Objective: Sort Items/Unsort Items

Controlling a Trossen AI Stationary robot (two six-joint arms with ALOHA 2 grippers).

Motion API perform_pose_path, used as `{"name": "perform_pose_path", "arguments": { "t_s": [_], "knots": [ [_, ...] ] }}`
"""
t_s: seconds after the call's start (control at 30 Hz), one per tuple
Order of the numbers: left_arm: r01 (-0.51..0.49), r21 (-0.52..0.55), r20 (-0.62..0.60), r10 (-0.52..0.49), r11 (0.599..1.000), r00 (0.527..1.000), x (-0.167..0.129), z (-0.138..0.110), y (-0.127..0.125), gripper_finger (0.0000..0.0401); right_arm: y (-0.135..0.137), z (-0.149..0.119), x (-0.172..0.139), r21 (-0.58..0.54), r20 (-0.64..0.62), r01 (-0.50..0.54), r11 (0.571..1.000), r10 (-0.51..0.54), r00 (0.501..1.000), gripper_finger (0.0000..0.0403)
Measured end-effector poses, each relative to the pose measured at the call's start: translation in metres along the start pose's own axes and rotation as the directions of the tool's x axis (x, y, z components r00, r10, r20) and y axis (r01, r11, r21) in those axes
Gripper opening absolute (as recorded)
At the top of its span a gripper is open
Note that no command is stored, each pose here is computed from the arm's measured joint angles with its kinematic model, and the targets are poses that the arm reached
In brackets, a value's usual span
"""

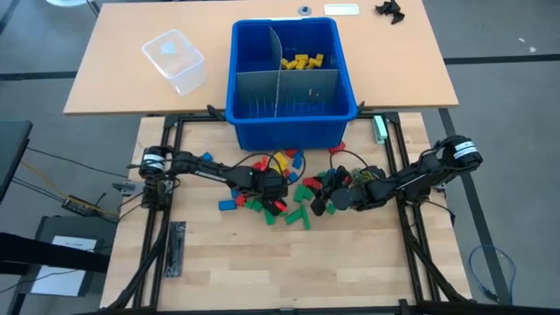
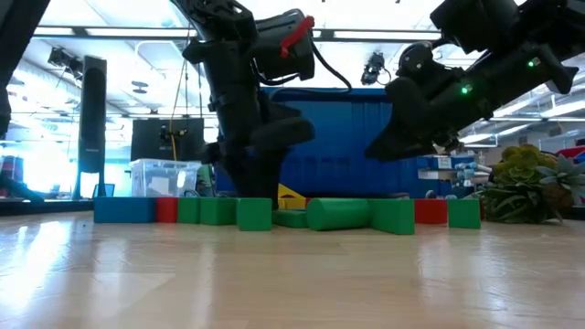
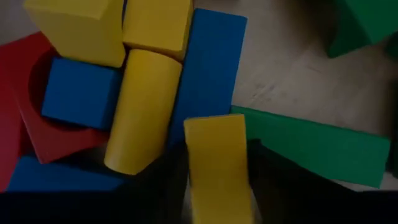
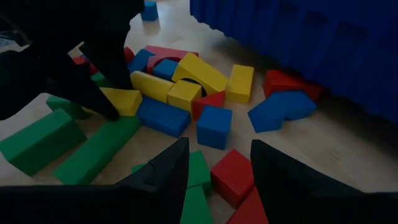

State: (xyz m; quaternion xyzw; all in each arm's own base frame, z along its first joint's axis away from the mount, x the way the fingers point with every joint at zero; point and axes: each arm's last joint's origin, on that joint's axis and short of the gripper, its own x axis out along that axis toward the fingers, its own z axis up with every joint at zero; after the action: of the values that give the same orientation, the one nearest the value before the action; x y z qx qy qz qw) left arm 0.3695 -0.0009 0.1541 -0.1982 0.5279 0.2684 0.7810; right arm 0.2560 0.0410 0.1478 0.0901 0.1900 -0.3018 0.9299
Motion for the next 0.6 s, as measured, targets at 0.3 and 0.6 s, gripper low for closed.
{"name": "perform_pose_path", "arguments": {
  "t_s": [0.3, 0.6],
  "knots": [
    [0.012, 0.138, -0.022, -0.009, 0.99, 1.0, -0.016, 0.007, -0.006, 0.0136, 0.001, 0.001, -0.001, -0.005, 0.01, -0.007, 1.0, 0.007, 1.0, 0.0171],
    [0.067, 0.363, 0.207, -0.151, 0.929, 0.967, -0.132, 0.069, -0.007, 0.0136, 0.004, 0.002, -0.002, -0.024, 0.027, -0.022, 0.999, 0.023, 0.999, 0.0171]
  ]
}}
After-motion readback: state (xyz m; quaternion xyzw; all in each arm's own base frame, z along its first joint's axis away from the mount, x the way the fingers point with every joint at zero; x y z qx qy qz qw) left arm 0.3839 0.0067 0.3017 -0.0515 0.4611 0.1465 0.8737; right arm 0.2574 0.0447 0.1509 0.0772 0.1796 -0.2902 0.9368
